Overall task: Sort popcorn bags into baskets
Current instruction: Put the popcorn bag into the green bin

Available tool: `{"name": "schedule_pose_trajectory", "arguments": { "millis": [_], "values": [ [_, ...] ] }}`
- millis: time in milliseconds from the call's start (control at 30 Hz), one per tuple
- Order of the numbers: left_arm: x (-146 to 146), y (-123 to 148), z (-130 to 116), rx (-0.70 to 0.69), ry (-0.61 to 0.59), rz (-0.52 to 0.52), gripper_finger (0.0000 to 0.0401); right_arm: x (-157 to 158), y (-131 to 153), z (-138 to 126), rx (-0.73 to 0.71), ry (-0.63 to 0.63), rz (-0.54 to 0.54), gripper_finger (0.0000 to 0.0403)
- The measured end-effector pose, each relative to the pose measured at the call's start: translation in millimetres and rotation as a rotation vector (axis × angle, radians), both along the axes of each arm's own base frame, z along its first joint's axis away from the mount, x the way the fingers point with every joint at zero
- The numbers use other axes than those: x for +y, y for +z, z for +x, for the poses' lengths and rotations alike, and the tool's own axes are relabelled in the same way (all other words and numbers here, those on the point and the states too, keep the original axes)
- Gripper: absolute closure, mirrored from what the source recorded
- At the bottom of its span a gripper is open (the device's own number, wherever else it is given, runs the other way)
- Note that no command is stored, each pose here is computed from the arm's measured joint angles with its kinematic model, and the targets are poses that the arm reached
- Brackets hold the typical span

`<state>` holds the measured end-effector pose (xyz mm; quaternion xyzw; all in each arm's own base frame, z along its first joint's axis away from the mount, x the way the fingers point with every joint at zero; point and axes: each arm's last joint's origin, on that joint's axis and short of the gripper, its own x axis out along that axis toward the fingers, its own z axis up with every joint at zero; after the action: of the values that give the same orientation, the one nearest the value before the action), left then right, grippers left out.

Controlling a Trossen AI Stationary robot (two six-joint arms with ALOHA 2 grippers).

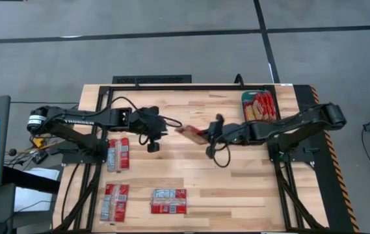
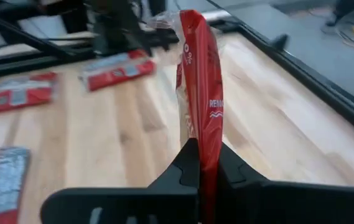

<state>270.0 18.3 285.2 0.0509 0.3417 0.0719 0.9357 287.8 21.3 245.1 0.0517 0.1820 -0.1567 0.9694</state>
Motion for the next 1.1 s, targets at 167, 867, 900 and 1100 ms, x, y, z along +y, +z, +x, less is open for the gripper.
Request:
{"name": "schedule_pose_trajectory", "arguments": {
  "millis": [167, 867, 900, 1100],
  "values": [
    [3.0, -21.9, -3.1, 0.019, 0.079, 0.044, 0.0291, -14.4, 17.8, -26.4, 0.046, -0.056, 0.008, 0.0385],
    [0.9, -93.7, -20.5, -0.128, 0.176, -0.073, 0.0256, -97.3, 59.5, -129.1, 0.348, -0.778, 0.259, 0.0380],
    [0.8, -93.8, -20.5, -0.127, 0.176, -0.073, 0.0257, -100.4, 57.9, -132.4, 0.372, -0.801, 0.266, 0.0379],
    [-0.4, -93.2, -20.0, -0.134, 0.170, -0.072, 0.0257, -110.9, 54.7, -142.5, 0.433, -0.834, 0.308, 0.0382]
  ]
}}
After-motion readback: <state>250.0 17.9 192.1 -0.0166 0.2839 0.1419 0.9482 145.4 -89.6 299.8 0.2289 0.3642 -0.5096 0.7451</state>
